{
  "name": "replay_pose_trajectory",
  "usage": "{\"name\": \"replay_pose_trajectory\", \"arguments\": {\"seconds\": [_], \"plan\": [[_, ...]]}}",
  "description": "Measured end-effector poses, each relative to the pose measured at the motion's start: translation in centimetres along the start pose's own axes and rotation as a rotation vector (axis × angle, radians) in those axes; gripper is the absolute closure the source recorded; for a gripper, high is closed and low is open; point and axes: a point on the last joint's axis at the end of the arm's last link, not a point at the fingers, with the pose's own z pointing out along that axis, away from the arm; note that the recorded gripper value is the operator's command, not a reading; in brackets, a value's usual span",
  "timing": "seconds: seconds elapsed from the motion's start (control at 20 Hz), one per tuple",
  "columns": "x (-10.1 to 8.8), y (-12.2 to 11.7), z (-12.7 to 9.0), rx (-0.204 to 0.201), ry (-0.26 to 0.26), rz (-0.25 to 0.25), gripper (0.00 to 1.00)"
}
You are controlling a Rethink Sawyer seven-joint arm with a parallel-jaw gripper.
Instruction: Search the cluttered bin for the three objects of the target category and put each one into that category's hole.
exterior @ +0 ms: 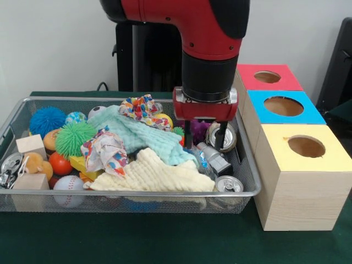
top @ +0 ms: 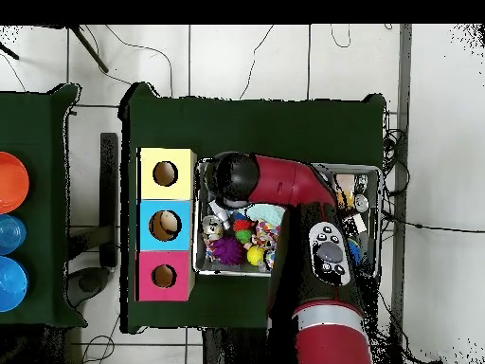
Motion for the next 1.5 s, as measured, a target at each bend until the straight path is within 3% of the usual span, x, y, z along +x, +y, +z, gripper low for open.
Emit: {"name": "replay_pose_trajectory", "arguments": {"seconds": [0.35,0.6,1.1,1.5], "plan": [[-0.3,1.3,0.4,-0.031,0.000,-0.014,0.00],[-0.3,0.8,1.6,-0.066,0.013,-0.002,0.00],[0.6,-1.0,4.2,-0.073,0.051,0.013,0.00],[1.5,0.2,5.0,-0.078,0.073,-0.002,0.00]]}}
